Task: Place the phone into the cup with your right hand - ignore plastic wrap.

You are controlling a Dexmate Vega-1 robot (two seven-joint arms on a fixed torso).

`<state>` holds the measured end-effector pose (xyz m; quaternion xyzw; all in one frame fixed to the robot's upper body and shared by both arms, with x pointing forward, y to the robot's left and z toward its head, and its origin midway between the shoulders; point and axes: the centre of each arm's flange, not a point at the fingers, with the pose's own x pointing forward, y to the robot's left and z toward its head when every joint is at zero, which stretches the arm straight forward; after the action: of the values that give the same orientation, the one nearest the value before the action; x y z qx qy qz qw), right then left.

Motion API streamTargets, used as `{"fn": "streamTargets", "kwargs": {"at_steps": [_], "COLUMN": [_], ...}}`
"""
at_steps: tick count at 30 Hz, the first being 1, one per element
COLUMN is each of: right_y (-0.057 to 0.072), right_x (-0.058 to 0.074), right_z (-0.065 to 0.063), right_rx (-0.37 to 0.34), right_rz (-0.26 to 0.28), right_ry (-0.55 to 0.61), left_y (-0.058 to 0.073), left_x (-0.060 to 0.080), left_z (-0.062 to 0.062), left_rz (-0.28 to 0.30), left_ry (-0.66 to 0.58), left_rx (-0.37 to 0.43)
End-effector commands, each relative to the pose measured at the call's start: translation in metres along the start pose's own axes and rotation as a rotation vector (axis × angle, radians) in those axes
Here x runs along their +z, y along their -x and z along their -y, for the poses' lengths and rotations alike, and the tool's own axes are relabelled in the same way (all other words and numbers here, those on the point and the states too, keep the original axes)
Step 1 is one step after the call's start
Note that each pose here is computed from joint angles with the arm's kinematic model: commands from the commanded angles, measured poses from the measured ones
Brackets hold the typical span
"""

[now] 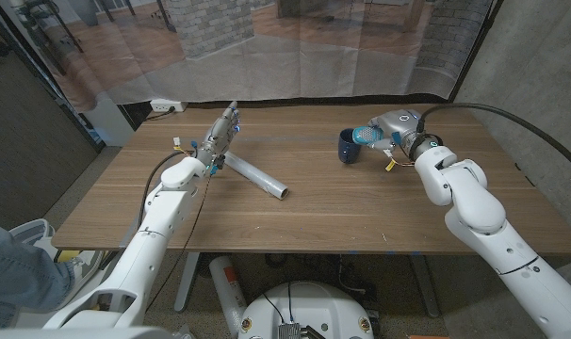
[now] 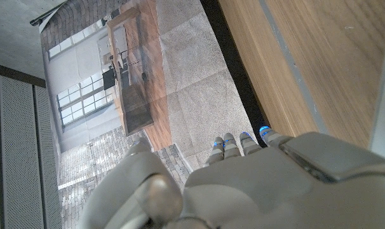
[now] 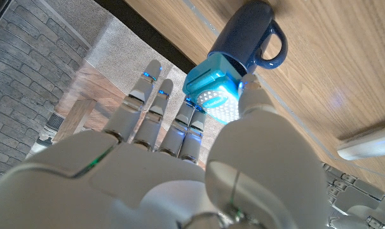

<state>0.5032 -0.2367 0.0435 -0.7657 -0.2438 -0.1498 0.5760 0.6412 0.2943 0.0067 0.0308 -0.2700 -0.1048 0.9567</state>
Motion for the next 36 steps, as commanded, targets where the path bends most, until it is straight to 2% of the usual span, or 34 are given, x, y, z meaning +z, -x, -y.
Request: {"fn": "streamTargets", "kwargs": {"at_steps": [1,9,18,23,25,36], "right_y": [-0.02,-0.033,-0.045,-0.049,-0.054,-0.066], "right_x": [-0.003,-0.004,-0.001,0.0,-0.003,-0.004], "right_z": [0.001,0.005,0.002,0.0,0.0,-0.001], "right_rx": [0.005,0.007,0.025,-0.004,0.021,0.023], "right_rz": [0.01,0.016,0.017,0.011,0.001,-0.002], "right_ry": [0.028,0.04,0.065,0.099,0.07,0.097], "left_y": [0.006,0.007,0.002,-0.001,-0.002,-0.002], "left_x": [-0.002,0.001,0.006,0.005,0.005,0.002], "left_z": [-0.004,-0.006,-0.005,-0.003,-0.002,-0.003], "left_rz": [-0.007,-0.006,0.005,0.007,0.004,0.003], "left_ry": [0.0,-0.007,-0.011,-0.006,-0.007,0.0], "left_rx": [0.012,0.015,0.009,0.004,-0.001,0.005]}}
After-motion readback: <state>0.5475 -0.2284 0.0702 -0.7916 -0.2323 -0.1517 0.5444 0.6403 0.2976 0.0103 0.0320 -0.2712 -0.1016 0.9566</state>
